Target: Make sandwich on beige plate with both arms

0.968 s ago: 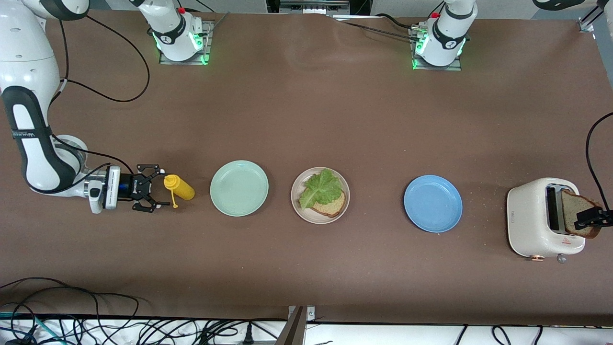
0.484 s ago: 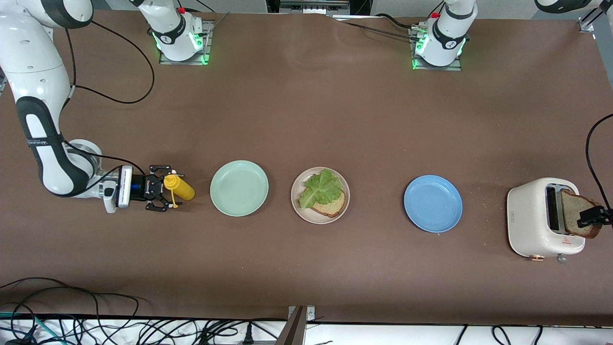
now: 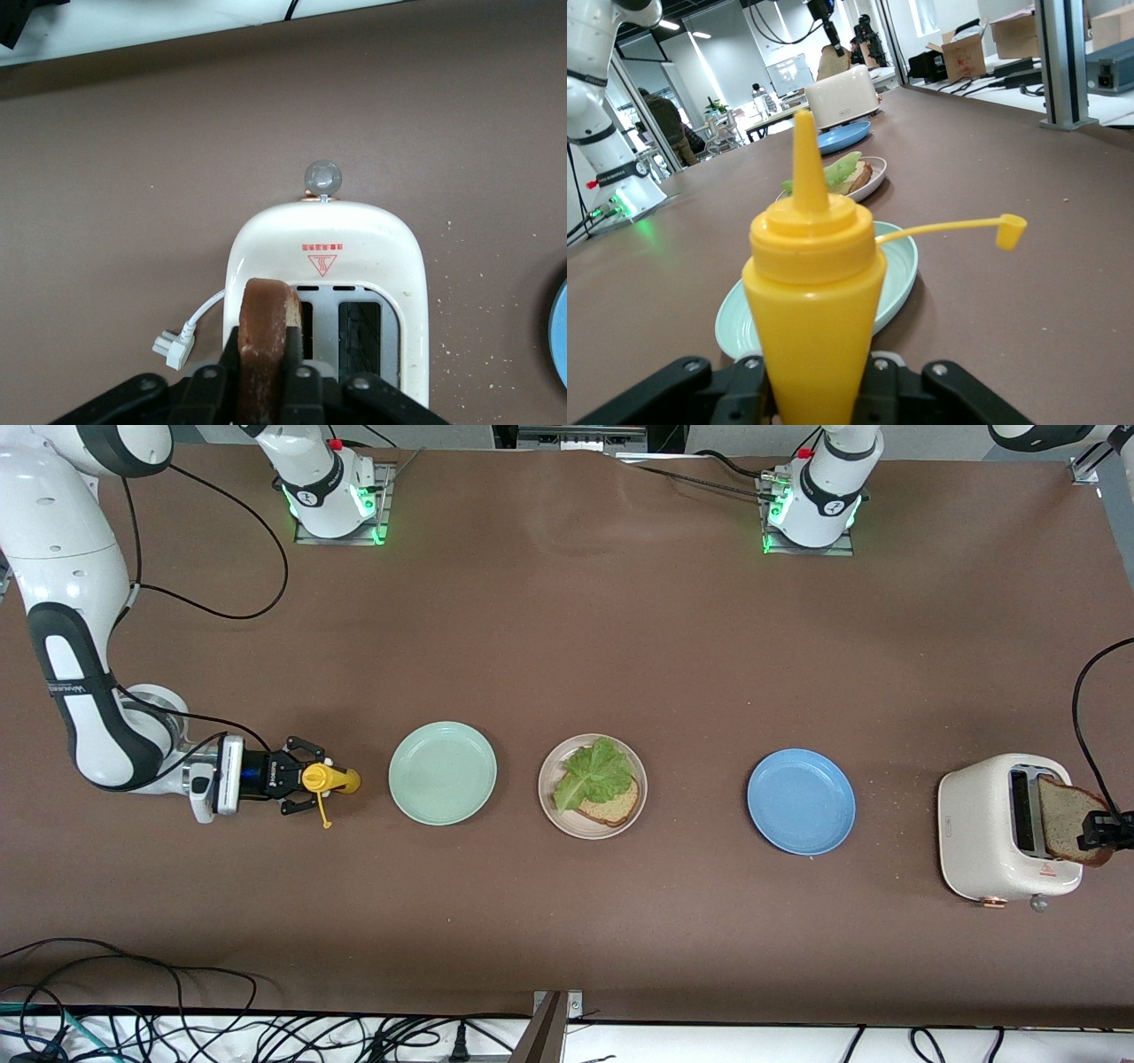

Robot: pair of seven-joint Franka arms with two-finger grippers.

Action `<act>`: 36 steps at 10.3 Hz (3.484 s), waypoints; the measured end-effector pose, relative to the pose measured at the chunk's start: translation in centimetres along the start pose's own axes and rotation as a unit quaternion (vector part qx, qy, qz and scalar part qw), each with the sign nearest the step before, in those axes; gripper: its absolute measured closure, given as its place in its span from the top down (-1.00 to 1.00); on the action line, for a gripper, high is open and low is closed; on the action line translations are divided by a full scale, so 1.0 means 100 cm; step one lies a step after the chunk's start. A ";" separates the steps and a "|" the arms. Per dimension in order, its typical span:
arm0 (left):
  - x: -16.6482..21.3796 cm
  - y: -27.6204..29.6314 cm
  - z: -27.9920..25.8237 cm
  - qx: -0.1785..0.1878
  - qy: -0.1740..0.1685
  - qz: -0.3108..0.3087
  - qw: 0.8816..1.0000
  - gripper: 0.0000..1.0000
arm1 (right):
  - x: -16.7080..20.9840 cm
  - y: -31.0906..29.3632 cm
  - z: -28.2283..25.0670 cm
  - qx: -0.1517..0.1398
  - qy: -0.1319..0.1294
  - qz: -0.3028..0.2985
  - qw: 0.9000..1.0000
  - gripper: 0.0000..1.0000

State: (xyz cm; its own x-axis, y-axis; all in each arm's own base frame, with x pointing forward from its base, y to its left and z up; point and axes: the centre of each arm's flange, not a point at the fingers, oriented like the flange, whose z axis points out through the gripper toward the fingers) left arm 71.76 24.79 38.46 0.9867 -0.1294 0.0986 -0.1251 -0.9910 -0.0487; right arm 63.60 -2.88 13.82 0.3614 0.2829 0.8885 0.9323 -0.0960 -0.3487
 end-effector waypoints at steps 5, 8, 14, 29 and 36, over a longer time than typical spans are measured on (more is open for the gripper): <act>0.002 0.006 -0.013 -0.001 0.000 0.004 1.000 -0.74 | 0.124 0.000 0.020 -0.023 -0.113 0.084 0.990 -0.67; -0.007 0.017 -0.068 -0.003 -0.016 0.008 1.000 -0.81 | 0.196 -0.017 0.077 -0.094 -0.233 0.098 0.963 -0.79; -0.024 0.052 -0.154 -0.031 -0.022 0.014 0.999 -0.81 | 0.260 -0.061 0.212 -0.212 -0.452 0.046 0.866 -0.79; 0.005 0.194 -0.177 -0.160 -0.055 -0.186 0.968 -0.81 | 0.257 -0.224 0.475 -0.401 -0.698 -0.265 0.530 -0.79; 0.022 0.294 -0.144 -0.177 -0.114 -0.230 0.950 -0.81 | 0.315 -0.154 0.385 -0.389 -0.617 -0.100 0.677 -0.79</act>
State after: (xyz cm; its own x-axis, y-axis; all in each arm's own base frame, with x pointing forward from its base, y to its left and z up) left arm 68.78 -5.11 51.55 0.9374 0.2910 -0.1912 0.3370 -0.8962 0.2886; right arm 60.12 44.23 35.67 0.3877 0.9003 -0.1981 0.8594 -0.2753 0.4309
